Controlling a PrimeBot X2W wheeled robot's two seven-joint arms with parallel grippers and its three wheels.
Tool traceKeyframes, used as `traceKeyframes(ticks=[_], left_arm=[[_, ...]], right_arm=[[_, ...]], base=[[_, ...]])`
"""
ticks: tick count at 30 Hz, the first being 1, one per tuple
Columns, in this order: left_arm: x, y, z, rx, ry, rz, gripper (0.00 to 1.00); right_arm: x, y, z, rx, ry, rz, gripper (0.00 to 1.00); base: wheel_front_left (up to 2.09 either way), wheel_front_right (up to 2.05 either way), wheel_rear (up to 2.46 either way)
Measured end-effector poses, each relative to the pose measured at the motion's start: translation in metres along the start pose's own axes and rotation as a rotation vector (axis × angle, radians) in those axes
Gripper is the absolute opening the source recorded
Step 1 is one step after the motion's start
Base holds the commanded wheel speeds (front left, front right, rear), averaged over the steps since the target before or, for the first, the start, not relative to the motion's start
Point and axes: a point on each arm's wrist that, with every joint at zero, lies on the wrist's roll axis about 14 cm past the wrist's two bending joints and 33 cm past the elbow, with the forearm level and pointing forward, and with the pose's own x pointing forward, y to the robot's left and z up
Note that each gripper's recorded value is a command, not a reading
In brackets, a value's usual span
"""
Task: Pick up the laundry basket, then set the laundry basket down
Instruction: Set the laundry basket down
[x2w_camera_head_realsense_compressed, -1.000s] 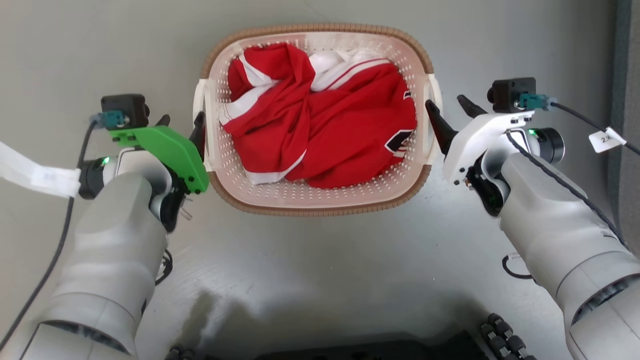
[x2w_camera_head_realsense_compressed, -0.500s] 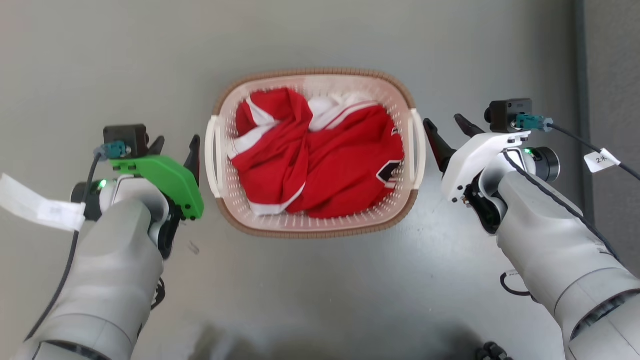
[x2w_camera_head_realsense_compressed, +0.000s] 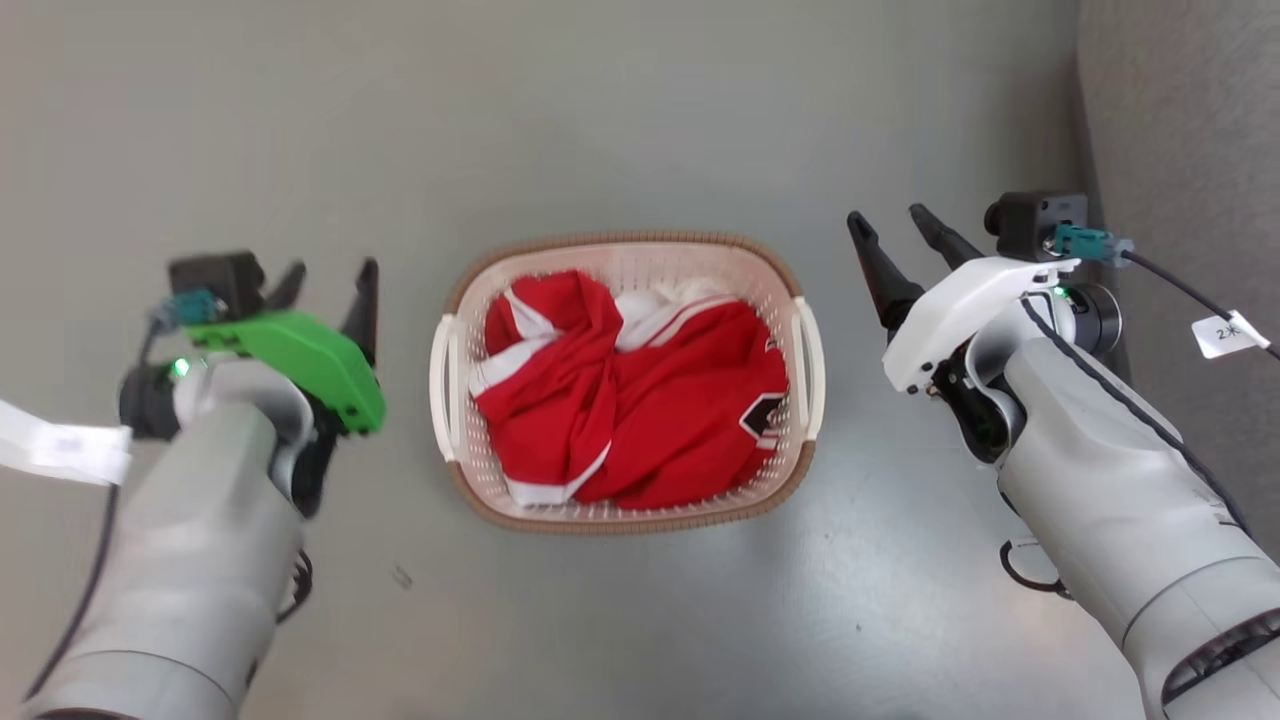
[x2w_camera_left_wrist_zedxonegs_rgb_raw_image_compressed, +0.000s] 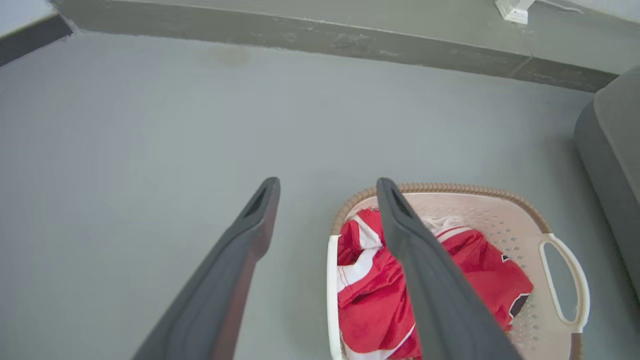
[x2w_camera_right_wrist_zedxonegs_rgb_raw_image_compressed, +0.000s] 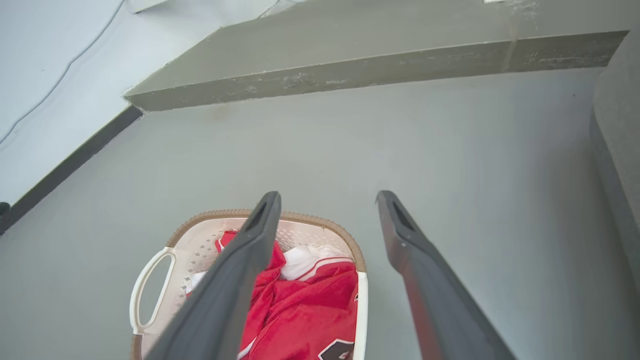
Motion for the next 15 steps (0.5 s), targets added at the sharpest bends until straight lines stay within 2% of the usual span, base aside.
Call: traceKeyframes(ticks=[7,15], left_arm=[[-0.011,-0.011,0.071,0.035,-0.194,-0.019,1.0],[-0.037,-0.024,0.121,0.096,-0.358,-0.025,1.0]], right_arm=[[-0.016,0.009,0.051,-0.011,-0.155,0.002,1.0],[-0.043,0.012,0.092,-0.048,-0.295,-0.008,1.0]], base=[[0.0,0.0,0.0],[0.0,0.0,0.0]])
